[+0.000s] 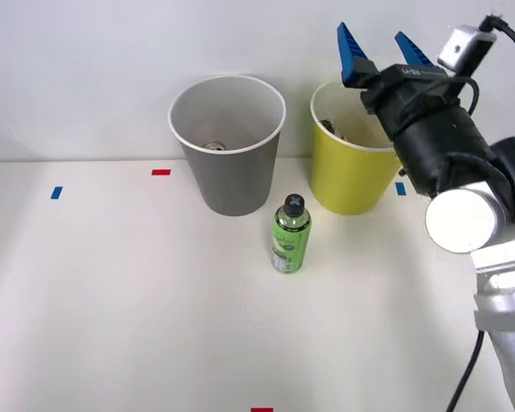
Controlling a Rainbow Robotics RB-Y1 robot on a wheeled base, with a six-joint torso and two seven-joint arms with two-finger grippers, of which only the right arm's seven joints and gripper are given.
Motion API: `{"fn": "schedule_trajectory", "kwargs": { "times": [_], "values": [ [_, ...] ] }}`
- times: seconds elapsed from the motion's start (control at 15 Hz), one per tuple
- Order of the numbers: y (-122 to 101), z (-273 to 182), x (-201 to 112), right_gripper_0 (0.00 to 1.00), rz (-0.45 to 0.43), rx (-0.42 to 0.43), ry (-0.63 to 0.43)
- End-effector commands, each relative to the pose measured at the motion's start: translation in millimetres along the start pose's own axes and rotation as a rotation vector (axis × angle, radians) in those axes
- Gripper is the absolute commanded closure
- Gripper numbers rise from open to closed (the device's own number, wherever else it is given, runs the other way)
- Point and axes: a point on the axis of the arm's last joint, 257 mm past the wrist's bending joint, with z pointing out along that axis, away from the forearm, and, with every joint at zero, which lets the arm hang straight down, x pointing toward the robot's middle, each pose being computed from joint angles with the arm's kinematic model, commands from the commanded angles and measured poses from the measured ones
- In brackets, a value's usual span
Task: Put cans in the gray bin, plastic bottles in the light green bin
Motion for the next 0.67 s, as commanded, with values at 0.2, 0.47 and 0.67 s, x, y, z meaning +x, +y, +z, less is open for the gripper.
{"fn": "schedule_trajectory", "kwargs": {
  "times": [0.2,0.47,0.67],
  "values": [
    [0.6,-106.0,-0.6,0.00,0.104,0.058,-0.013],
    [-10.8,-171.9,23.0,0.00,0.131,0.165,0.003],
    [-23.3,-213.1,49.8,0.00,0.088,0.240,0.070]
  ]
}}
